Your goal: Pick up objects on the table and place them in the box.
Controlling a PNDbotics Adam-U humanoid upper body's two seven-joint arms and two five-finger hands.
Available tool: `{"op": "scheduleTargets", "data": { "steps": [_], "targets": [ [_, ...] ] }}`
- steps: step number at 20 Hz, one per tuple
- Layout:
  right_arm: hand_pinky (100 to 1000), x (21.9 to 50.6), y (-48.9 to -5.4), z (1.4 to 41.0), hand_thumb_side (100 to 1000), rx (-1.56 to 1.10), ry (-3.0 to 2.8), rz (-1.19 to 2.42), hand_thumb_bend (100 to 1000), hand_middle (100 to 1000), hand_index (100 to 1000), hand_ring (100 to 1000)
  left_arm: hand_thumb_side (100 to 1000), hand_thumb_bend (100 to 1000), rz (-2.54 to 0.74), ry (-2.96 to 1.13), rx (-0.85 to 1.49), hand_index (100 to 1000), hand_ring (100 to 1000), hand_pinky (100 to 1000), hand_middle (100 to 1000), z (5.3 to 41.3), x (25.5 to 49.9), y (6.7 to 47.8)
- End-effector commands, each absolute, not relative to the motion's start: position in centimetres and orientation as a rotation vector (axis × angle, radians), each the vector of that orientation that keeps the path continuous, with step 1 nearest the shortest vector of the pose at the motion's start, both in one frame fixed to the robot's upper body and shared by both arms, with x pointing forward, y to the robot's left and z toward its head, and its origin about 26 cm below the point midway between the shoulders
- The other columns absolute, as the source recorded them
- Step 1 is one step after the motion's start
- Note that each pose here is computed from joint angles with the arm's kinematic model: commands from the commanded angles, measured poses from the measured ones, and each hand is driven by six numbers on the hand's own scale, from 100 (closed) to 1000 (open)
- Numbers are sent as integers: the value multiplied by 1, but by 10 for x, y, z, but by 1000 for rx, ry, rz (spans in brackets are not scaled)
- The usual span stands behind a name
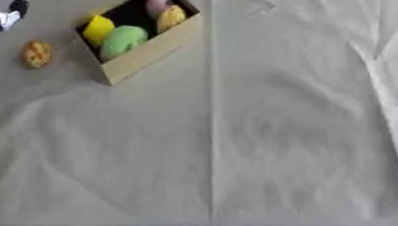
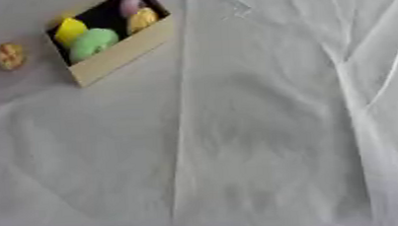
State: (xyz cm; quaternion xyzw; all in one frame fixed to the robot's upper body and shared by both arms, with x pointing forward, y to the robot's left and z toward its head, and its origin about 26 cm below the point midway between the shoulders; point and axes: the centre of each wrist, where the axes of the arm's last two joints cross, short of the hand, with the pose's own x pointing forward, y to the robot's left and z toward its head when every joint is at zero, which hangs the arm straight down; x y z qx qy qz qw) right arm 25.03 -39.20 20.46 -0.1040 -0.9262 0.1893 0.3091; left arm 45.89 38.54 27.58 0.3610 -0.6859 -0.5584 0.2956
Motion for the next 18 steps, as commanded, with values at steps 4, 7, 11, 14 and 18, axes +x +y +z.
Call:
{"op": "scheduleTargets", "data": {
  "steps": [4, 7, 11, 14, 18],
  "targets": [
    [1000, 249, -392, 212, 589, -296, -2472, 522, 100, 771, 854, 763, 100, 214, -1519, -1738, 929, 877, 835, 771, 785, 278, 456, 404],
    [1000, 249, -391, 211, 590, -295, -2471, 517, 100, 770, 854, 762, 187, 296, -1577, -1660, 889, 845, 841, 780, 768, 266, 461, 405],
    [1000, 250, -389, 210, 592, -295, -2468, 520, 100, 770, 854, 762, 268, 300, -1602, -1588, 857, 851, 850, 788, 774, 255, 466, 405],
    [1000, 251, -388, 209, 594, -295, -2465, 518, 100, 770, 854, 761, 264, 298, -1603, -1558, 845, 862, 851, 787, 774, 248, 470, 405],
    [1000, 251, -386, 208, 595, -295, -2462, 524, 100, 769, 853, 761, 232, 299, -1567, -1503, 863, 892, 863, 791, 783, 239, 472, 408]
  ]
}}
